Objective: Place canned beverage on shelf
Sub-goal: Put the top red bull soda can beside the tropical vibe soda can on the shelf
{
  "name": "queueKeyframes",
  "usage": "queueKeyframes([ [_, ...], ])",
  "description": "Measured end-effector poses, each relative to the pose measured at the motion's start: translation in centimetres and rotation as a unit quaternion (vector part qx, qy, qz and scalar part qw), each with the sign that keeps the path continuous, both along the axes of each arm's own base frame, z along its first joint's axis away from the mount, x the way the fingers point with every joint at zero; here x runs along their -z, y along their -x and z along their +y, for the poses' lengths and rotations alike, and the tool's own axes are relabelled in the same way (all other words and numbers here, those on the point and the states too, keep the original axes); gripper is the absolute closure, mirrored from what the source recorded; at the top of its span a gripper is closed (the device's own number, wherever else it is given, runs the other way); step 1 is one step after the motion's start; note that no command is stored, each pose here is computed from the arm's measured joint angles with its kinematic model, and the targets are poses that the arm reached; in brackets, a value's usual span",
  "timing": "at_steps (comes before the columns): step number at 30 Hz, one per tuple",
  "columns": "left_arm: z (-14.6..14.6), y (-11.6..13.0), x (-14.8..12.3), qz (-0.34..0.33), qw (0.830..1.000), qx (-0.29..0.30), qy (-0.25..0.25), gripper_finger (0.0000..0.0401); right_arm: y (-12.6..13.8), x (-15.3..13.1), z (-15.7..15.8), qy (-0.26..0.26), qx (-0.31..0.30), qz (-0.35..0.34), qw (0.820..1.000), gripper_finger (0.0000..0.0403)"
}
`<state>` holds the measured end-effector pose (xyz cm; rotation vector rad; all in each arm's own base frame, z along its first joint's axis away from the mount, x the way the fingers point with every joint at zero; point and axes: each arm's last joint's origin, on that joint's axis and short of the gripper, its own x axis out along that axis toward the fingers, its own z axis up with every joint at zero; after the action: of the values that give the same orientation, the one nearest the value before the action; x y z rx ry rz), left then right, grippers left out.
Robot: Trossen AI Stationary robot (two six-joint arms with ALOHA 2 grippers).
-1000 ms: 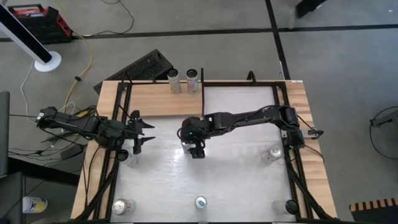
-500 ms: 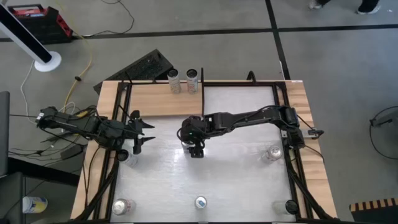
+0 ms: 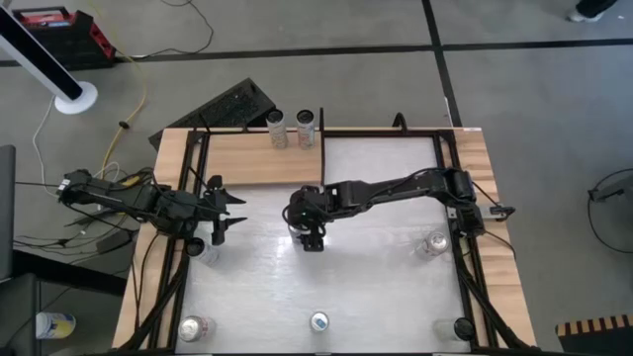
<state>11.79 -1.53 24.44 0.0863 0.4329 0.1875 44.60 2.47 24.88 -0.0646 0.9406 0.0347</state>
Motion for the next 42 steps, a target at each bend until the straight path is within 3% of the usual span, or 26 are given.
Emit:
queueKeyframes([
  [9,0.0,0.0,0.0,0.0,1.0,0.0,0.0,0.0195,-0.2,-0.2,0.0,0.0,-0.002,-0.013,1.0,0.005],
  [20,0.0,0.0,0.0,0.0,1.0,0.0,0.0,0.0195,-0.3,-0.2,0.0,0.007,-0.011,-0.018,1.0,0.0141],
  [25,0.0,0.0,0.0,0.0,1.0,0.0,0.0,0.0195,-0.6,-0.9,0.2,0.026,-0.037,-0.036,0.998,0.0141],
  [29,0.0,0.0,0.0,0.0,1.0,0.0,0.0,0.0195,-1.2,-3.3,-0.2,0.044,-0.055,-0.079,0.994,0.0141],
  [35,0.0,0.0,0.0,0.0,1.0,0.0,0.0,0.0195,-1.6,-6.0,-3.0,0.057,-0.067,-0.12,0.989,0.0141],
  [42,0.0,0.0,0.0,0.0,1.0,0.0,0.0,0.0195,-1.9,-7.5,-9.1,0.039,-0.054,-0.194,0.979,0.0141],
])
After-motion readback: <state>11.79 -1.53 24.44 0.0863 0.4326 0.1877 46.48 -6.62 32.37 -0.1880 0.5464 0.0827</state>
